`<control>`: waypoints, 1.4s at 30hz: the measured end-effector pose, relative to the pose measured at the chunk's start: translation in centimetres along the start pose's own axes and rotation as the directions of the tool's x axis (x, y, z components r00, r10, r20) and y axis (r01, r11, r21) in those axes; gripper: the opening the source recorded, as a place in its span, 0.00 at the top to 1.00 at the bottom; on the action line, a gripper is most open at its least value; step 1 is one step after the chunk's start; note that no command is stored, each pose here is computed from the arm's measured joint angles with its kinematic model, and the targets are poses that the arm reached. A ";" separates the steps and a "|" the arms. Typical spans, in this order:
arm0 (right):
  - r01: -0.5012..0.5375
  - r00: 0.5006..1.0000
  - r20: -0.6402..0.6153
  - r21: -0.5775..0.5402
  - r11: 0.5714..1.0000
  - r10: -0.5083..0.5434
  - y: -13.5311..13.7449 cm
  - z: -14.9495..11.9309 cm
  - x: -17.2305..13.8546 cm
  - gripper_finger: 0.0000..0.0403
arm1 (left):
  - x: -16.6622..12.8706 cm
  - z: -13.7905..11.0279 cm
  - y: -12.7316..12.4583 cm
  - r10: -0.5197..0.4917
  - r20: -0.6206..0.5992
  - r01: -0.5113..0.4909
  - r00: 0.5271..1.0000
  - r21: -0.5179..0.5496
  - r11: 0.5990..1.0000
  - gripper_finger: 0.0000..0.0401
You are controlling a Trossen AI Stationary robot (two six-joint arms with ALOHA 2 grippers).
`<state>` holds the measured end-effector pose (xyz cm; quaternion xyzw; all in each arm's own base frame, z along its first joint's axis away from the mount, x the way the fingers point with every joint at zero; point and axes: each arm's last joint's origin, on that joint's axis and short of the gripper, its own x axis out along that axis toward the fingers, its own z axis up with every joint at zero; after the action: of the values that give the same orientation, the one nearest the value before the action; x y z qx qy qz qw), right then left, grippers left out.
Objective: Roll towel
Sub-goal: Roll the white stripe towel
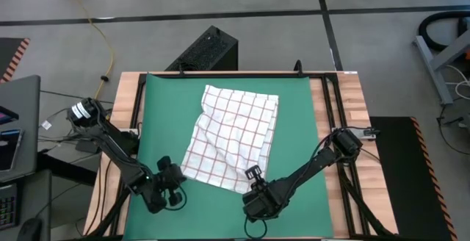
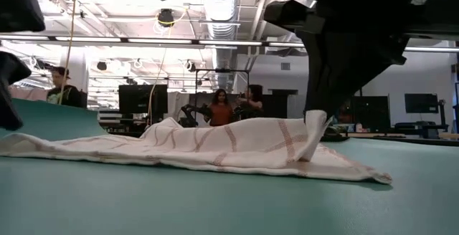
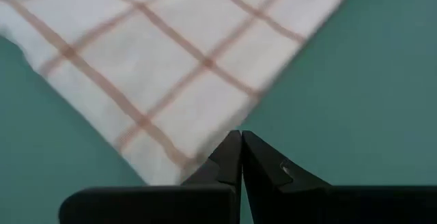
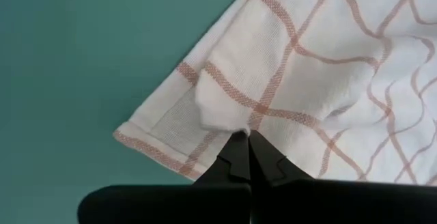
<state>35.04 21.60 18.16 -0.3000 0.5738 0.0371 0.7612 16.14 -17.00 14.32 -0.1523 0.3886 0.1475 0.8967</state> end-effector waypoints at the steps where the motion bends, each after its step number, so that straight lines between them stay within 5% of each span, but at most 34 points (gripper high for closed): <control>1: 0.000 1.000 0.001 0.001 1.000 0.000 0.1 0.0 0.0 0.99 | 0.1 0.0 0.0 0.009 0.009 -0.009 1.000 0.000 1.000 1.00; 30: 0.011 1.000 -0.011 0.044 0.999 -0.011 0.2 -0.2 -0.1 1.00 | 2.2 -1.5 0.2 0.103 -0.040 -0.102 0.994 0.015 0.995 1.00; 42: -0.097 0.995 -0.023 0.090 0.991 0.100 1.1 -0.3 -0.4 1.00 | 2.2 -1.6 0.6 0.129 -0.066 -0.128 0.989 0.020 0.992 1.00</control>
<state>34.20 22.48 18.02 -0.2375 0.5993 0.0448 0.7632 16.30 -16.76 11.60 -0.1248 0.4288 0.1967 0.8728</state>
